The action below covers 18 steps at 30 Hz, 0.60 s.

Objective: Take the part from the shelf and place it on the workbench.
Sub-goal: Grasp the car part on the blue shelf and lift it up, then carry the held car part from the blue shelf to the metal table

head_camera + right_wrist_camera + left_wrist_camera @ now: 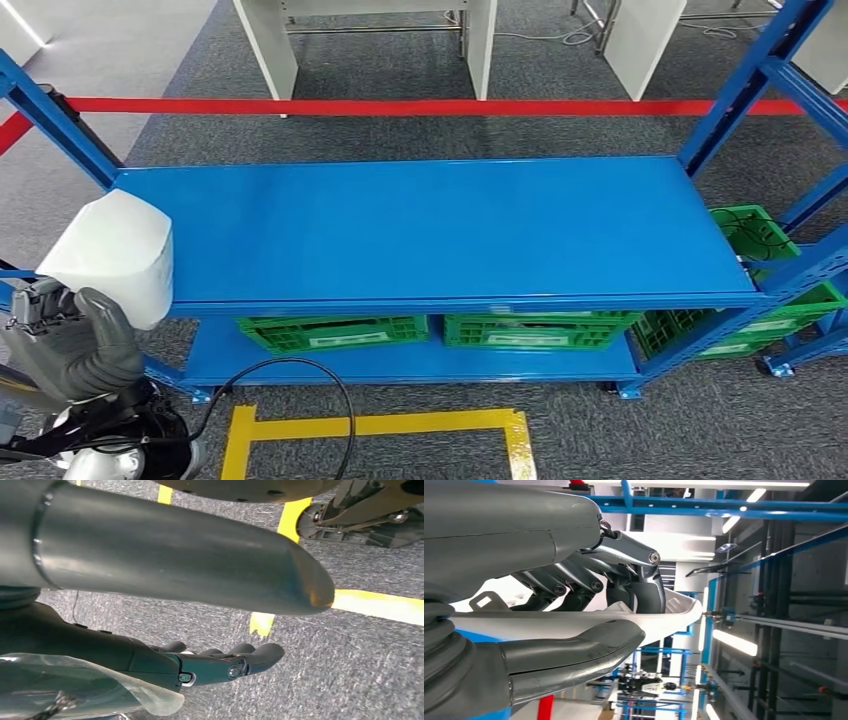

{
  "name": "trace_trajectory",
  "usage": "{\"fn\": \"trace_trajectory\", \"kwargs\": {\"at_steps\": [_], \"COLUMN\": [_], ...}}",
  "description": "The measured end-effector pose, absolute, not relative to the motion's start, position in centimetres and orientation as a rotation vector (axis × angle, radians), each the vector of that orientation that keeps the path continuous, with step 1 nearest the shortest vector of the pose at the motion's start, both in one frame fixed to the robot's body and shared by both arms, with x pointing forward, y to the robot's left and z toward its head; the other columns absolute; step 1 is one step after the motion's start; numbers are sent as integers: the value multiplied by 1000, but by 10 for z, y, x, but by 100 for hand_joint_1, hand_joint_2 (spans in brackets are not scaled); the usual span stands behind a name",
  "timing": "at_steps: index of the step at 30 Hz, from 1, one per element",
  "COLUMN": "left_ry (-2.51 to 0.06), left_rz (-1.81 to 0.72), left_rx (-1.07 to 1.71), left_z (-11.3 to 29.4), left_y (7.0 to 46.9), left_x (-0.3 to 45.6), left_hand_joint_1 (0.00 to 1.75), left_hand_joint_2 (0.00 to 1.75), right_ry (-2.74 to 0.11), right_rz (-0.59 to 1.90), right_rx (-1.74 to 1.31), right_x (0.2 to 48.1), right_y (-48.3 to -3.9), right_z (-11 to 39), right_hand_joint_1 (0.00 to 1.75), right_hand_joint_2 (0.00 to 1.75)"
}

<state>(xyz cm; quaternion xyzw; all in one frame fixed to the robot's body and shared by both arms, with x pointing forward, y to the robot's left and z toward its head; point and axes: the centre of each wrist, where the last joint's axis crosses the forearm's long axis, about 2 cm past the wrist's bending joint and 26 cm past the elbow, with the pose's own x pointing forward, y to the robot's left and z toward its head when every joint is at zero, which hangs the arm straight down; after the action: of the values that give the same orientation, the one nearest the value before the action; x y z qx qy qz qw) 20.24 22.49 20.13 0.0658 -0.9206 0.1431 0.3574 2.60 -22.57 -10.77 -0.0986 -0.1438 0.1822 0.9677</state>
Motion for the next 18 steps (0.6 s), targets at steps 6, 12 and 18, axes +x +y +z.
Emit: {"fn": "trace_trajectory", "kwargs": {"at_steps": [6, 12, 18], "left_ry": [-2378, -2379, -2384], "left_rz": [395, 401, 399], "left_rx": [205, 220, 221], "left_z": [203, 204, 204], "left_y": [224, 223, 222], "left_x": [204, 204, 204], "left_hand_joint_1": [175, 175, 175], "left_hand_joint_2": [175, 175, 175], "right_ry": [-292, -291, -298], "right_rz": [375, 376, 376], "right_rx": [-195, -193, -193], "right_x": [27, 27, 31], "right_y": [-223, -223, -224], "right_z": [-107, -107, -107], "right_hand_joint_1": [0, 0, 0], "right_hand_joint_2": [0, 0, 0]}}
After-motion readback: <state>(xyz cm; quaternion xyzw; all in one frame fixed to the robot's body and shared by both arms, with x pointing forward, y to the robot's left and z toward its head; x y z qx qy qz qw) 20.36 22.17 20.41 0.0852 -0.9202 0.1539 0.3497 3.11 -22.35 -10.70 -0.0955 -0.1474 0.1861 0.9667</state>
